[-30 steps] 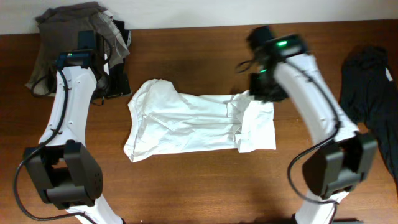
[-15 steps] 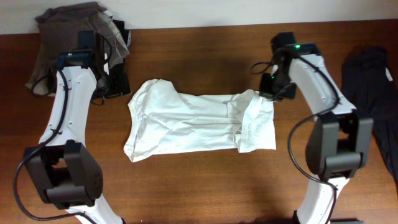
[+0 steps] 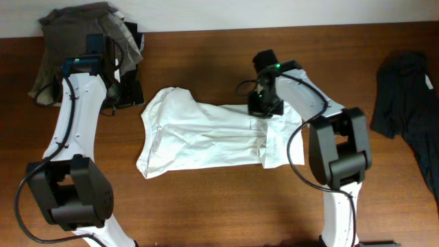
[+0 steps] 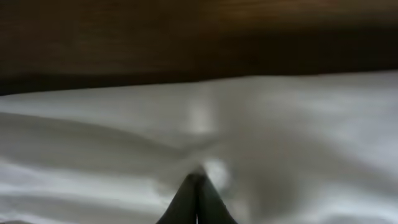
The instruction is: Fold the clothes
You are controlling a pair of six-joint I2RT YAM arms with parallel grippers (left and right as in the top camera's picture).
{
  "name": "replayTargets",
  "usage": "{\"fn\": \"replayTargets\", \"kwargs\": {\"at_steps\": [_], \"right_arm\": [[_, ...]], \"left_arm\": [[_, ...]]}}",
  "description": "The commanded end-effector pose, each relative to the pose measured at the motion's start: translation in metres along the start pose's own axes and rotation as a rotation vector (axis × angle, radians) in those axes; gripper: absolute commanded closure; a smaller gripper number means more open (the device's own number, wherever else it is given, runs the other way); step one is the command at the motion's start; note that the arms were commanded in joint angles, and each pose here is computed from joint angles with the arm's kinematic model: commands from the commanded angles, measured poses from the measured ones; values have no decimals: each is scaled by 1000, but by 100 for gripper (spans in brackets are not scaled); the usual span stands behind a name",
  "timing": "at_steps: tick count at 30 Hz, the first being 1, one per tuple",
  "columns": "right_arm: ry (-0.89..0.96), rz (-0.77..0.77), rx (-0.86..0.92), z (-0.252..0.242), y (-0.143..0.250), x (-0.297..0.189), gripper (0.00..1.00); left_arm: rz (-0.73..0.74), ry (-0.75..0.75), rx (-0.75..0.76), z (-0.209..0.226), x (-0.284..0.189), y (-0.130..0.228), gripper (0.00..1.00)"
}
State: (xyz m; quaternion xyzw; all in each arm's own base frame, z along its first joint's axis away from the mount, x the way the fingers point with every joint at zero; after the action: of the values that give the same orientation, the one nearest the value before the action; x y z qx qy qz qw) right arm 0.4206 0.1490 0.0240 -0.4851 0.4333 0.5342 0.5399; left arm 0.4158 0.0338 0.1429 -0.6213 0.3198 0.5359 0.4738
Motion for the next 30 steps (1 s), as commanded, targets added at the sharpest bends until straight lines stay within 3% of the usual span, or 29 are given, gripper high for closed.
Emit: {"fn": "replayTargets", "kwargs": {"at_steps": [1,6,10,13,18,30], "right_arm": [[-21,13,1,19,3,1,96],[26,-48,10,14,-8,-68,96],[167,-123,49,-19,-8,-138,96],[210,-87,63,-42,7,-160,96],[235,73,74,-61,35,-132,96],[-32,202,33,-14,86,-7,96]], "left_arm": [[23,-1,1,2,6,4,1],[23,-1,2,2,6,4,1],[26,-2,1,3,7,5,1],[32,-4,2,3,11,7,1],[32,-4,2,3,13,8,1],[33,-4,2,3,13,8,1]]}}
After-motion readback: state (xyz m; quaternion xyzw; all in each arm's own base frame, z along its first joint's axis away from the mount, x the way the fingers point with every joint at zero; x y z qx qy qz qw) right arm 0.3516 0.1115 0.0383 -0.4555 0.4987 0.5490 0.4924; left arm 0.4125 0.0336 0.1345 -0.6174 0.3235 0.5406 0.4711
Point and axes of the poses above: each gripper's point midway between its finger pads, its own x axis out along the fingers, its own z axis along the line the jaws close on, y = z × x, the point moved 1 cm from there along -x, back along the fingers, and after that the axes turned 8 degrees about -x, right-handed, at the moved point
